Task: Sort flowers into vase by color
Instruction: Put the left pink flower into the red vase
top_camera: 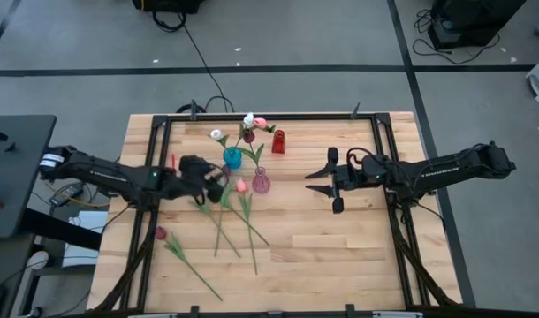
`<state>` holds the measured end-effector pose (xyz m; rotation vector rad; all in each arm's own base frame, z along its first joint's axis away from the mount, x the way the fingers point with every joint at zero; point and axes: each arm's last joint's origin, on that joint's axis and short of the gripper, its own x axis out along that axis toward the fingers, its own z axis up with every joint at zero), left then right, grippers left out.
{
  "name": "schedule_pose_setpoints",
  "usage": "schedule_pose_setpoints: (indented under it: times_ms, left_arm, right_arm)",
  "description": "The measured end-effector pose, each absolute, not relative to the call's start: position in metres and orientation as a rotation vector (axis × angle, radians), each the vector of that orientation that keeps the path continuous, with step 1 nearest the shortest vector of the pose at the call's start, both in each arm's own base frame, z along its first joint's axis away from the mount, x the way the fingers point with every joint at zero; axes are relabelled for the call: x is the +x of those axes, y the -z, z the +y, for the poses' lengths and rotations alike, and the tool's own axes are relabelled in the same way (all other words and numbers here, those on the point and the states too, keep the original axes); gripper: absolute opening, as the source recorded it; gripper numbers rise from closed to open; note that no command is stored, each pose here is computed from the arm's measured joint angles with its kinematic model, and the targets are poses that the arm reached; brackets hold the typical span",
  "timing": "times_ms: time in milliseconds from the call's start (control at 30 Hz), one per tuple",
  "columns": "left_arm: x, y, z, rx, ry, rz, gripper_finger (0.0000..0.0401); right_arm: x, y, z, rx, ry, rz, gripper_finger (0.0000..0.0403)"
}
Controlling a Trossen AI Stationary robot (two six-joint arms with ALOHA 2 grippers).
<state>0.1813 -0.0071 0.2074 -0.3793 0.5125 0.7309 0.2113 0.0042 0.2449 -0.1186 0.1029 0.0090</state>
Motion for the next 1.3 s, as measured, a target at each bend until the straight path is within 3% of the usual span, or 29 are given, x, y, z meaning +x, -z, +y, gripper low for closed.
schedule_pose_setpoints:
  times_ms: [300, 567, 867, 1300]
  left_arm:
    - [0.210, -0.183, -0.051, -0.776, -0.493, 0.906, 0.0177]
    - [0.214, -0.178, -0.077, -0.951, -0.619, 1.151, 0.0176]
    - [0.206, -0.170, -0.074, -1.092, -0.887, 1.096, 0.0176]
    - [0.200, -0.151, -0.062, -1.224, -1.052, 0.963, 0.0176]
  right_arm:
    - [0.211, -0.248, -0.005, -0.173, 0.116, 0.085, 0.0133]
    - [0.211, -0.249, -0.010, -0.205, 0.130, 0.075, 0.0133]
    - [0.211, -0.256, -0.015, -0.300, 0.151, 0.010, 0.0133]
    - [0.211, -0.258, -0.022, -0.363, 0.133, -0.011, 0.0133]
